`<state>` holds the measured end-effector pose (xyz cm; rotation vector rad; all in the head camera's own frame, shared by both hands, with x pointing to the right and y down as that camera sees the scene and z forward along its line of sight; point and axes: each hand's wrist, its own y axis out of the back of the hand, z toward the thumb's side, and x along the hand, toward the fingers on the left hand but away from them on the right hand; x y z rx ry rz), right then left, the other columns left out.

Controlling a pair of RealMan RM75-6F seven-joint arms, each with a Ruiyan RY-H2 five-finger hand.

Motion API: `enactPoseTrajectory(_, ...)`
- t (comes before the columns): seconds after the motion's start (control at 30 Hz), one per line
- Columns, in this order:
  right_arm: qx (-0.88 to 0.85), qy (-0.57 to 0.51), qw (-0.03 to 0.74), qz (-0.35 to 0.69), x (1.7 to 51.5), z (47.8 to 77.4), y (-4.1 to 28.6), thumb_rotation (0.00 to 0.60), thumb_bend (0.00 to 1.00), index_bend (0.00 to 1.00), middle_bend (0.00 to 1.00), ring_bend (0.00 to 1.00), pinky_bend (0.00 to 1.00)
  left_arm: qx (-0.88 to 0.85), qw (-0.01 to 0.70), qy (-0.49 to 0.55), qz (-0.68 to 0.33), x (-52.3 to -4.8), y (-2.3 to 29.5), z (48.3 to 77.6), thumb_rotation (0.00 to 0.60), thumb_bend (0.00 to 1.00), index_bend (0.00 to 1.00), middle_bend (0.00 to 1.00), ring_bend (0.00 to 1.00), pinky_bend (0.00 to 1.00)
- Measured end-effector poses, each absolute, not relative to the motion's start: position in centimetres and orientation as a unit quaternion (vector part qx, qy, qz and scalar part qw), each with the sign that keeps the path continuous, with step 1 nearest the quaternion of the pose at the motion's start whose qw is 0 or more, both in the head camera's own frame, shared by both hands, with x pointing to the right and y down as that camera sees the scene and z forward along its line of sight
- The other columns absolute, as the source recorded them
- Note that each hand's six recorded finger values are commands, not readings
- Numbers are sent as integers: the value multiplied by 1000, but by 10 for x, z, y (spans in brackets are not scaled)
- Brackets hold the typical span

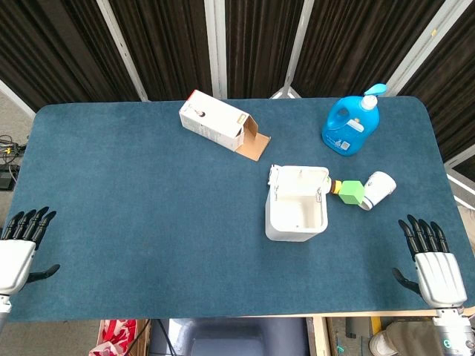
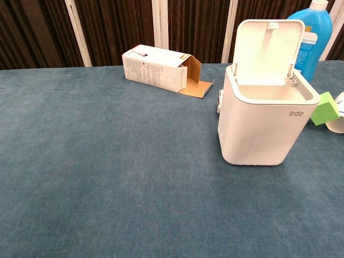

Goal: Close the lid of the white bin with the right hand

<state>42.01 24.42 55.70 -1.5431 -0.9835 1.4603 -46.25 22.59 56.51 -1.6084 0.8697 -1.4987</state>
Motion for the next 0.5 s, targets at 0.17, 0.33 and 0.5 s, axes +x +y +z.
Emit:
enactPoseTrajectory(0.17, -607, -387, 388, 575, 420, 557, 244, 600, 234, 0, 0, 0, 0, -630, 379, 340, -587, -462, 226, 565, 600, 0, 0, 0, 0, 0)
enactPoseTrajectory(0.33, -609, -390, 387, 573, 420, 556, 244, 600, 234, 0, 0, 0, 0, -629, 379, 342, -586, -463, 226, 564, 600, 0, 0, 0, 0, 0)
enactPoseTrajectory(0.5, -616, -402, 378, 562, 415, 554, 242, 600, 233, 0, 0, 0, 0, -628, 375, 348, -587, -465, 226, 563, 600, 0, 0, 0, 0, 0)
